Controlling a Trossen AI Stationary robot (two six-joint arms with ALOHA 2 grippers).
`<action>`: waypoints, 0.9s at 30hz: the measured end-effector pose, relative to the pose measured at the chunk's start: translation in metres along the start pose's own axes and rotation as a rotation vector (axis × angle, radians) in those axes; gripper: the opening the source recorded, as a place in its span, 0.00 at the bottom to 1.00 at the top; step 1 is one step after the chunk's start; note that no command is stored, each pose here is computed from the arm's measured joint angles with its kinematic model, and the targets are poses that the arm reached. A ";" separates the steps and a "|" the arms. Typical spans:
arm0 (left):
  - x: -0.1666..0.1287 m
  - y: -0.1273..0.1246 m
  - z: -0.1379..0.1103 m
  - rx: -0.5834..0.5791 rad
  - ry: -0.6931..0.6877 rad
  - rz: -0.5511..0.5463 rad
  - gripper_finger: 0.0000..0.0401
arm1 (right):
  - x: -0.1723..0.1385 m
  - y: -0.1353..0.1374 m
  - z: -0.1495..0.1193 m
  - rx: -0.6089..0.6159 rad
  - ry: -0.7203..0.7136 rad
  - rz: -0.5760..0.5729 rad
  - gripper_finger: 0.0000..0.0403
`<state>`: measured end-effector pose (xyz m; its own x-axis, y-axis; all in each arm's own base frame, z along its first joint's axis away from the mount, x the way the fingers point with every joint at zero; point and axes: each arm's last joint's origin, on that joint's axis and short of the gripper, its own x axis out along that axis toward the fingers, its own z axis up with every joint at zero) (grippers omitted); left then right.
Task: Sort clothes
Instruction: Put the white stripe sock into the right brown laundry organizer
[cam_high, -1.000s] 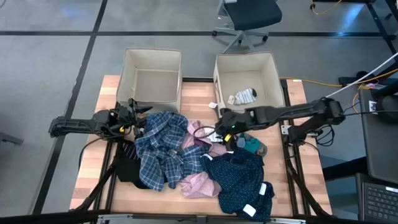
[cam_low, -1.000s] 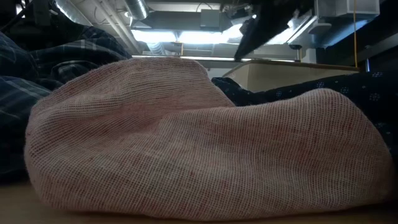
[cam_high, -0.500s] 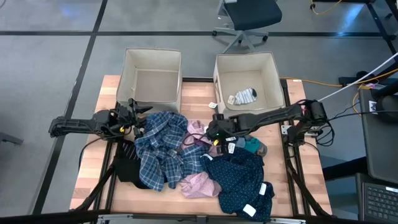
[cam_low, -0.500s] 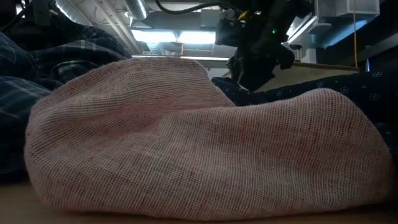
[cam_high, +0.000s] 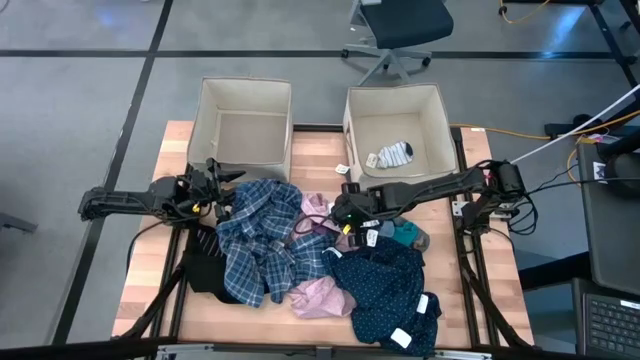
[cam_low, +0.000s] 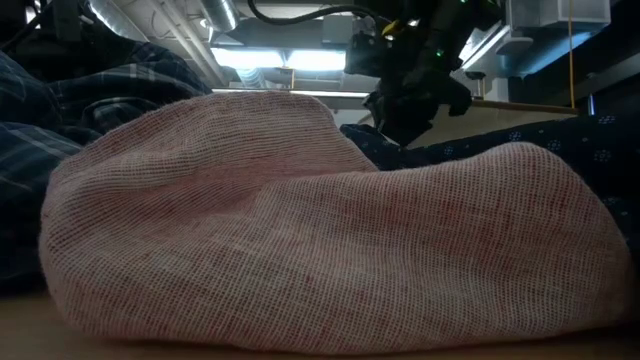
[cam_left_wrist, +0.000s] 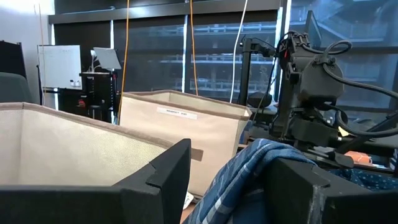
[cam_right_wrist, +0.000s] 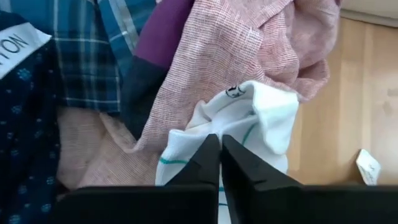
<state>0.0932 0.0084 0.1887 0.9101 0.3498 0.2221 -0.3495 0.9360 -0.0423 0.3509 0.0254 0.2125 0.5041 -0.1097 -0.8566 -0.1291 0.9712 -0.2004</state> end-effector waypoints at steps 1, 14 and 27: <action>0.000 0.000 0.000 0.000 0.000 0.000 0.43 | 0.000 0.000 0.000 -0.001 0.002 -0.004 0.04; 0.000 0.000 0.000 -0.001 -0.001 0.000 0.43 | -0.053 -0.011 0.001 0.018 -0.098 -0.105 0.03; 0.000 0.000 0.000 -0.001 -0.001 0.000 0.43 | -0.169 -0.038 -0.012 0.055 -0.356 -0.583 0.03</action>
<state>0.0932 0.0084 0.1888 0.9099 0.3499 0.2231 -0.3493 0.9360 -0.0431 0.2608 0.0044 0.3590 0.7293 -0.5508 -0.4059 0.2872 0.7849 -0.5491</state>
